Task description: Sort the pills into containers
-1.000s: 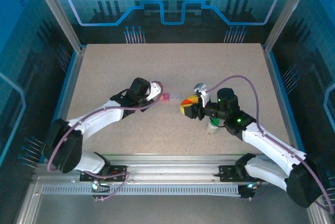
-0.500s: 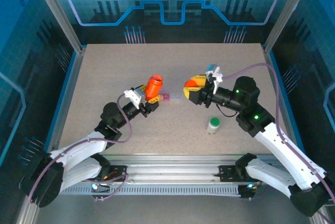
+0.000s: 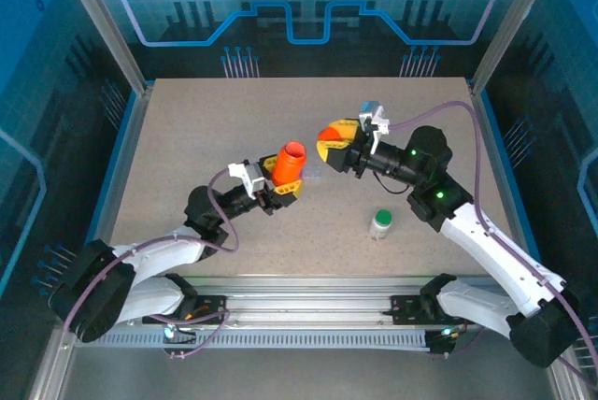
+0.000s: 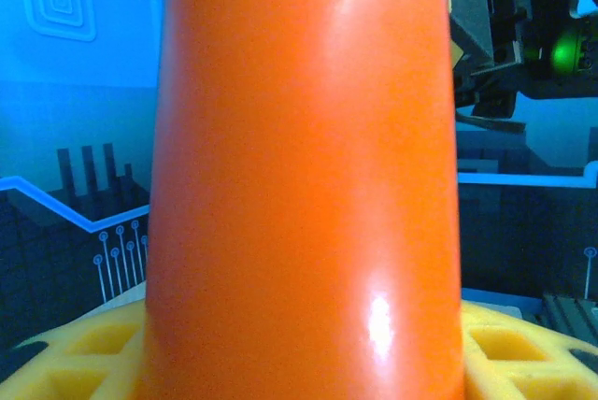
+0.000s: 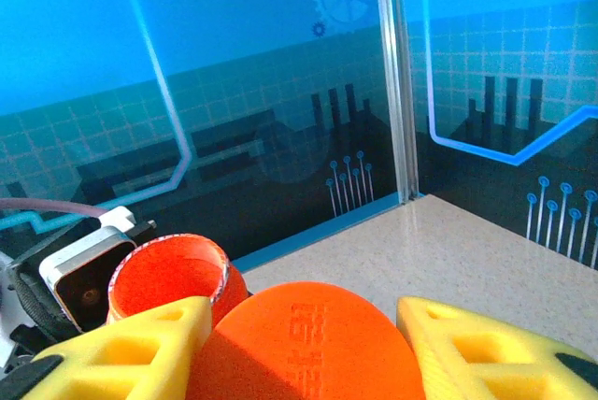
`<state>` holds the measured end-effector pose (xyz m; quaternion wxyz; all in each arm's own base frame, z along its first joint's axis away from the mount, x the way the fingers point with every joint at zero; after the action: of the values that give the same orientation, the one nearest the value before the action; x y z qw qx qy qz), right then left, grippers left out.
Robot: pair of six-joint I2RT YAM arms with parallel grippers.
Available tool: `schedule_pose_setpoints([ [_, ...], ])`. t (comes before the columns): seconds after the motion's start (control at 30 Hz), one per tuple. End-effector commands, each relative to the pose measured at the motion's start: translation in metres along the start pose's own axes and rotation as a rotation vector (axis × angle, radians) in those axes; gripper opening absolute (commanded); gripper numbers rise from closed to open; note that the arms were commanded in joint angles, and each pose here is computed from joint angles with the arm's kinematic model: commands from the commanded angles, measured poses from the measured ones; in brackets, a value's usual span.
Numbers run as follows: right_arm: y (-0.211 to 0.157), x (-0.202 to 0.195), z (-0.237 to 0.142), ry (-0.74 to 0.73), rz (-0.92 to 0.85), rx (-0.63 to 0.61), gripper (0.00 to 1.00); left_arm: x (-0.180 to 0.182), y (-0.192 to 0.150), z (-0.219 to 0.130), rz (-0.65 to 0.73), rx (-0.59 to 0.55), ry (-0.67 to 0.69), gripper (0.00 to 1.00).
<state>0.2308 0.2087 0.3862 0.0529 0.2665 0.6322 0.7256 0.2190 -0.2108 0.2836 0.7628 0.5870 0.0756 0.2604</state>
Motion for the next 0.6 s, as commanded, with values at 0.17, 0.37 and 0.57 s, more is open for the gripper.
schedule_pose_setpoints([
  [0.17,0.003,0.012,0.013,0.14,-0.028,-0.023,0.22,-0.008,0.002,0.022,-0.05,0.041,-0.087,0.06],
  [0.37,-0.003,0.021,0.017,0.271,-0.034,0.018,0.22,-0.013,0.0,0.028,-0.065,0.043,-0.132,0.06],
  [0.57,-0.022,0.024,0.013,0.303,-0.04,0.167,0.23,-0.014,0.004,0.028,-0.068,0.028,-0.145,0.06],
])
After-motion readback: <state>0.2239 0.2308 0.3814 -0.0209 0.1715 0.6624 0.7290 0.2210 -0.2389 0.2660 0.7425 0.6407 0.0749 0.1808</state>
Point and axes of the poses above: each hand's point on the last joint's axis, 136 mm out from that joint toward the fingers, its own z axis out along the fingers, its own x axis along the line the jaws close on, y = z × x, the point moved 6 cm from there along -z, back along the fingers, and after that the axes turned 9 degrees about z, right-handed, at the moved point
